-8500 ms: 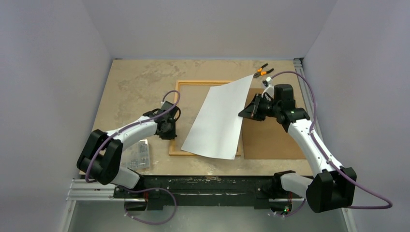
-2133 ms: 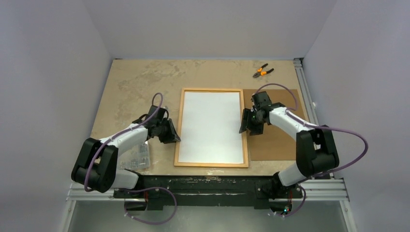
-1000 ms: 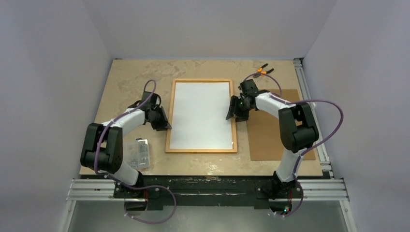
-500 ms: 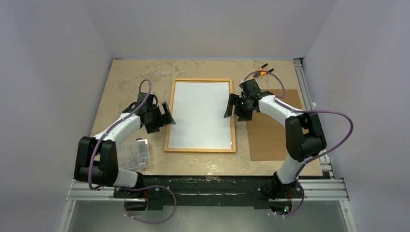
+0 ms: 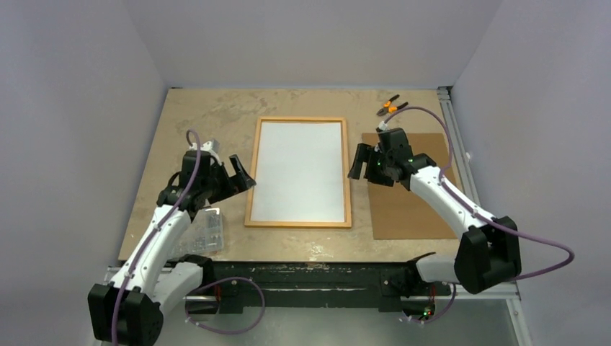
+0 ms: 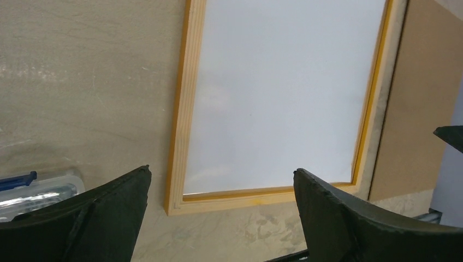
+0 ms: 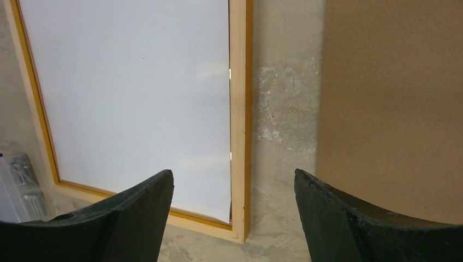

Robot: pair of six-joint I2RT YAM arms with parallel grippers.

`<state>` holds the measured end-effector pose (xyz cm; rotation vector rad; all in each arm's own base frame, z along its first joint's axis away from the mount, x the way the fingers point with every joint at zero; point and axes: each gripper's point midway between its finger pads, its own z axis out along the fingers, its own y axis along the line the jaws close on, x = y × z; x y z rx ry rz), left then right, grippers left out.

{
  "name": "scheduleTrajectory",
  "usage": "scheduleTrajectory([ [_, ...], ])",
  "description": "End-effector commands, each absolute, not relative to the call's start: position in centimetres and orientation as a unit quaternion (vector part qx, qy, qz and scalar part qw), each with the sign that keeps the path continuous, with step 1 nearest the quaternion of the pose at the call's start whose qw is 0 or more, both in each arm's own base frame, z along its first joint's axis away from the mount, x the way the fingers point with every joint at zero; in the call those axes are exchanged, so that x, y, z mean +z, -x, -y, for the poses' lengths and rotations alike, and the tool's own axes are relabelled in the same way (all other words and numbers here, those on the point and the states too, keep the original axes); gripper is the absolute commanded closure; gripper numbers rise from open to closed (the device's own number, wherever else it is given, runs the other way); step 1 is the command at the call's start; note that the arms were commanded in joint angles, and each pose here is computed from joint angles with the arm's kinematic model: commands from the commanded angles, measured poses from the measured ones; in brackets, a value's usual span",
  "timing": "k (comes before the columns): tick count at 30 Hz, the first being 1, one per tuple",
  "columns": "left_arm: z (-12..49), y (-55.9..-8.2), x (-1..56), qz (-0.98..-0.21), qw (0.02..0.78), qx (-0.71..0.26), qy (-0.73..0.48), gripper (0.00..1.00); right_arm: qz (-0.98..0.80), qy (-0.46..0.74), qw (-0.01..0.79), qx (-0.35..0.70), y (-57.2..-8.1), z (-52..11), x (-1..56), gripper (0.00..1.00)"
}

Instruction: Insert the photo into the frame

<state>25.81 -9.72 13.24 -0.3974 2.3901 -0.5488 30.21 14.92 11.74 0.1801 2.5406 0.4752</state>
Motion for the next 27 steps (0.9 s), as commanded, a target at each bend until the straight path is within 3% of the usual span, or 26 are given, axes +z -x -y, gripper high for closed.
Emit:
scheduleTrajectory([
  [1, 11.1, -24.0, 14.1, -0.901, 0.324, -0.258, 0.126, 0.0, -0.939, -0.086, 0.288, 0.165, -29.1, -13.7, 12.6, 0.2],
  [12, 16.9, -21.9, 15.0, -0.874, 0.297, -0.379, 0.075, 0.0, -0.931, -0.126, 0.265, 0.218, -27.0, -13.0, 11.5, 0.15],
  [20, 23.0, -20.9, 13.6, -0.886, 0.234, -0.401, 0.018, 0.0, -0.931, -0.175, 0.231, 0.222, -26.3, -10.6, 9.2, 0.15],
  [27, 28.3, -19.1, 11.9, -0.907, 0.178, -0.379, -0.032, 0.0, -0.936, -0.227, 0.214, 0.165, -26.5, -7.0, 8.1, 0.16],
])
